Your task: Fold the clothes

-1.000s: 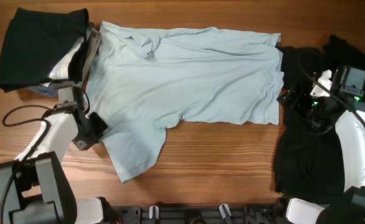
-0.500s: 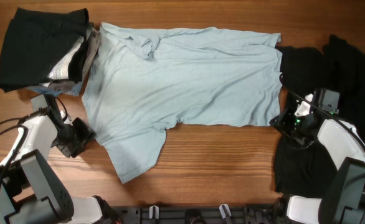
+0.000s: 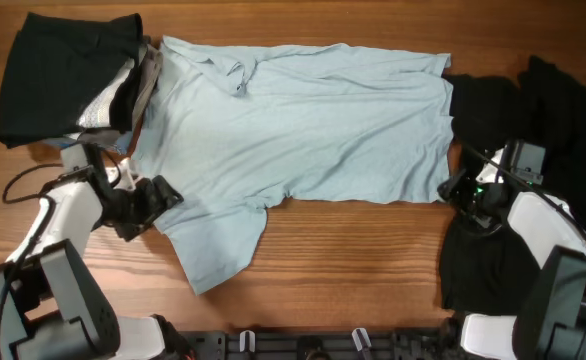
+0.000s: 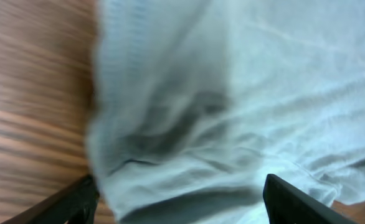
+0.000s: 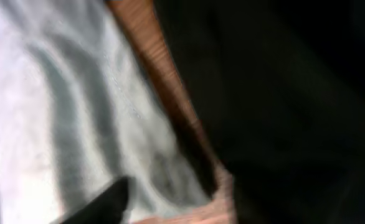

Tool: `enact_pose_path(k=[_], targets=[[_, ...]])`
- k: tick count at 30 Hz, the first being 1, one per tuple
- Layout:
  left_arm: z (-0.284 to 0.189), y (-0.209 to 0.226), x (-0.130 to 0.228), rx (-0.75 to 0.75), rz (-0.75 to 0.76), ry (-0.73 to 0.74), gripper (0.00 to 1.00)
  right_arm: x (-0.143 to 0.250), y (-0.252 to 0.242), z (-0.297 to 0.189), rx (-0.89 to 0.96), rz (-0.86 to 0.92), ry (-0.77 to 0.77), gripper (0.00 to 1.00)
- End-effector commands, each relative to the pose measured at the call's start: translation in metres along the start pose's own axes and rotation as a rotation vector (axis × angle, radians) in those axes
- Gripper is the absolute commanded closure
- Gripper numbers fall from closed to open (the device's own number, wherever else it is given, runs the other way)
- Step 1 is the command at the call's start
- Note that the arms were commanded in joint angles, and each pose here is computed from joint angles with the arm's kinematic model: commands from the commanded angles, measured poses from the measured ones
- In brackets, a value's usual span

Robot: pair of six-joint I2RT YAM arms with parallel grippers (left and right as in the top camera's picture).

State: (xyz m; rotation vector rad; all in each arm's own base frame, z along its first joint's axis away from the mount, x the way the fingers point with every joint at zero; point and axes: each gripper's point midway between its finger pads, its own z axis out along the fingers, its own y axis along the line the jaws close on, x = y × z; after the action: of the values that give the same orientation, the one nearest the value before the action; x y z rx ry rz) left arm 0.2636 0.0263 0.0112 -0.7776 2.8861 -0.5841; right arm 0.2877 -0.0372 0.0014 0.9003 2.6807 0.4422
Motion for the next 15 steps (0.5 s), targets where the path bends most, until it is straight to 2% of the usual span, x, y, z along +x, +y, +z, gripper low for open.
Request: enact_pose_path(k=[1, 5, 12, 13, 15], targets=[[-0.001, -0.017, -0.001, 0.012, 0.099, -0.008, 0.19, 0.014, -0.023, 0.011, 0.098, 0.024, 0.047, 0.96], [0.0, -0.017, 0.003, 0.003, 0.102, 0.007, 0.16, 0.022, -0.039, -0.012, 0.244, 0.086, 0.128, 0.96], [0.01, -0.009, 0.011, -0.01, 0.09, 0.034, 0.17, 0.016, -0.032, -0.02, 0.238, 0.107, 0.132, 0.96], [0.014, -0.006, 0.014, -0.013, 0.088, 0.038, 0.21, 0.016, -0.032, -0.02, 0.238, 0.107, 0.131, 0.96], [0.019, 0.003, 0.015, -0.05, 0.087, 0.036, 0.35, 0.015, -0.032, -0.02, 0.237, 0.107, 0.13, 0.96]])
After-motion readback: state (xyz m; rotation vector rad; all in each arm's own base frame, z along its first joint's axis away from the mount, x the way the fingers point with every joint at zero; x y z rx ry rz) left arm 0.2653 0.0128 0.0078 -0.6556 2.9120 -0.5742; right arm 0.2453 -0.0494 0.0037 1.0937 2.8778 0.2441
